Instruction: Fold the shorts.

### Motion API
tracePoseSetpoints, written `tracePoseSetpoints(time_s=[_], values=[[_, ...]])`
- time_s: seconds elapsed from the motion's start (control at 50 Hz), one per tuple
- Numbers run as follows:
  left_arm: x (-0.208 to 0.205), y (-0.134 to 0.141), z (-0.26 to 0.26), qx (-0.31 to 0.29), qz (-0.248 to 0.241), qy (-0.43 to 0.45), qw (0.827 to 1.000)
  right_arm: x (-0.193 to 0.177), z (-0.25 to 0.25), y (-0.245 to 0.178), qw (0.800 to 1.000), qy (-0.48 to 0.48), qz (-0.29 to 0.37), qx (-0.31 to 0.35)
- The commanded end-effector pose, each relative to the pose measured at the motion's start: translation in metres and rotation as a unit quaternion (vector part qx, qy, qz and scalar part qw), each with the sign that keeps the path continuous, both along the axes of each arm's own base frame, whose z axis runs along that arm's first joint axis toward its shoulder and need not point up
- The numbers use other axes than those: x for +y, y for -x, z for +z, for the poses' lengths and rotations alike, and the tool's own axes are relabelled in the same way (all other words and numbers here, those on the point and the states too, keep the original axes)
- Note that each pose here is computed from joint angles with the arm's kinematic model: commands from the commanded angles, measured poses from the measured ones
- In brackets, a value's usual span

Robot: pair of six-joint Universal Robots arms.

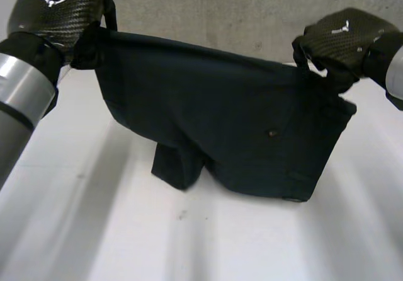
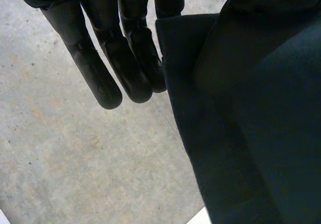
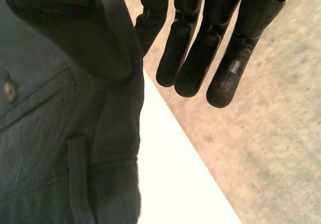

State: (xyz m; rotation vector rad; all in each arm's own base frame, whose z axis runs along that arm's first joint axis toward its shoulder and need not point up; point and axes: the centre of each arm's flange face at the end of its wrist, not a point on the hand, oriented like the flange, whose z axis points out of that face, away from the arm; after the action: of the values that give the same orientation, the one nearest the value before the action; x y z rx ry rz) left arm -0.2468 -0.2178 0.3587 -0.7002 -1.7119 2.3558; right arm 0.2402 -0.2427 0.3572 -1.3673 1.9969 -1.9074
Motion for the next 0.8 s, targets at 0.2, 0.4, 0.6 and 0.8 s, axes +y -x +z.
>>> tracePoseSetpoints(time_s=[0.2,0.4,0.6,0.8], values=[[-0.037,0.014,-0.123,-0.093,0.008,-0.181,0.979,-0.021,-0.111,-0.03,0.981,-0.192,0.014,0.01],[-0.037,0.017,-0.122,-0.094,0.004,-0.178,0.98,-0.042,-0.123,-0.013,0.948,-0.287,-0.065,-0.125],[-0.031,0.015,-0.119,-0.094,0.003,-0.176,0.98,-0.054,-0.116,0.01,0.946,-0.274,-0.102,-0.142],[-0.031,0.014,-0.122,-0.096,0.004,-0.18,0.979,-0.064,-0.119,0.009,0.944,-0.277,-0.105,-0.144]])
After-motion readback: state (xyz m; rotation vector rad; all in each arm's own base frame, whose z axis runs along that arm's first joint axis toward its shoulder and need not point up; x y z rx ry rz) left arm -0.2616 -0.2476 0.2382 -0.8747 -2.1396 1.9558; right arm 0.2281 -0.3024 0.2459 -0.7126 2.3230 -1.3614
